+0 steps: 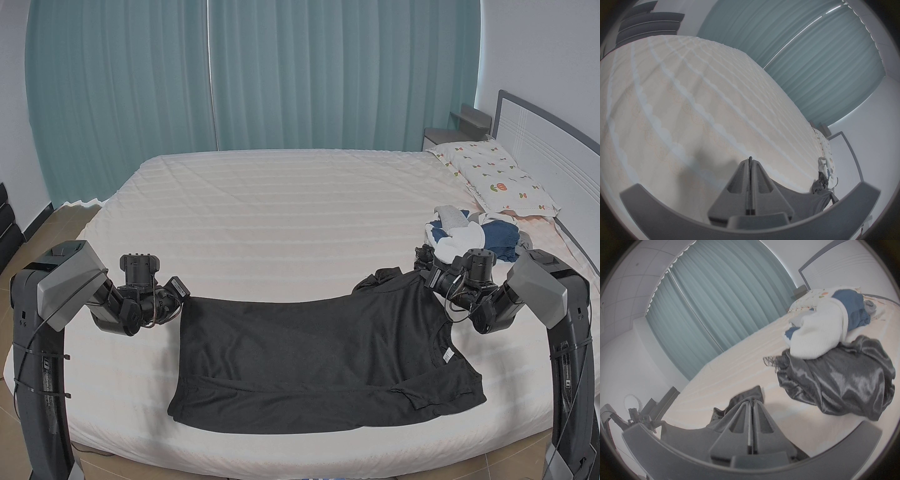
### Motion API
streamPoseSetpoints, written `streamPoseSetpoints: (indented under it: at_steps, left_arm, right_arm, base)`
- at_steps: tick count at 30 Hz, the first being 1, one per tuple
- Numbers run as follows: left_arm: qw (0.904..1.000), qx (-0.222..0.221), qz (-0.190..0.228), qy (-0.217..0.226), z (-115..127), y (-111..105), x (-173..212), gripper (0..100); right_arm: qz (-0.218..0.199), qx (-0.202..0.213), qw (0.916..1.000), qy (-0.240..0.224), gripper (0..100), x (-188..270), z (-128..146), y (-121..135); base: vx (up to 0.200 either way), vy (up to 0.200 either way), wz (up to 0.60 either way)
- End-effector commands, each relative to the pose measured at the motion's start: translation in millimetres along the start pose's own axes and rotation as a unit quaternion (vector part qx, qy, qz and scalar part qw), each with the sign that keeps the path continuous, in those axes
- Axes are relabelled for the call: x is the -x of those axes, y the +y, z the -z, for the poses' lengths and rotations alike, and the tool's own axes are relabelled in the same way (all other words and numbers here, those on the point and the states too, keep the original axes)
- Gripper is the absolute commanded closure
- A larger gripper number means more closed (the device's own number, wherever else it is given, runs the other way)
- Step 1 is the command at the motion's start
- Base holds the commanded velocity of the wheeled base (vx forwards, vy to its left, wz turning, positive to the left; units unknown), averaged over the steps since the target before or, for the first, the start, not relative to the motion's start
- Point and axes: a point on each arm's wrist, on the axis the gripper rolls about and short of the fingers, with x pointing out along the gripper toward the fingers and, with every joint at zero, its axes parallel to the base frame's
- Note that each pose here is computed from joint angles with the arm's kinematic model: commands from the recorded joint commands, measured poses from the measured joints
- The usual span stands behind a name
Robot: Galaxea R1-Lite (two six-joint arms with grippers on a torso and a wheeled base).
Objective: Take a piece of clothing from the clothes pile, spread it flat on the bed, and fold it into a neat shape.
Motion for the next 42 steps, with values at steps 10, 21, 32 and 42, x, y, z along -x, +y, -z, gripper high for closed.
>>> streamPoseSetpoints:
  at_steps: [10, 21, 32, 42]
  left_arm:
    - [0.9998, 0.002, 0.012, -0.013, -11.4, -8.7, 18.3, 100]
    - [0.9995, -0.022, 0.018, -0.013, -18.2, -7.8, 28.0, 100]
    - [0.999, -0.022, 0.028, -0.029, -30.1, -15.9, 40.6, 100]
    - [0.9992, -0.019, 0.023, -0.026, -29.7, -11.0, 40.7, 100]
  right_arm:
    - [-0.007, -0.013, 0.9995, -0.027, 100, 31.7, -25.4, 7.7]
    - [-0.001, -0.006, 0.9997, -0.022, 100, 37.6, -21.2, 5.0]
    - [-0.006, 0.0, 0.9999, -0.012, 100, 29.2, -2.8, 7.4]
    - [-0.009, 0.003, 0.9992, -0.039, 100, 27.7, -19.2, 6.3]
  base:
    - [0.0, 0.0, 0.0]
    - [0.0, 0.0, 0.0]
    - [0.0, 0.0, 0.0]
    - [0.0, 0.0, 0.0]
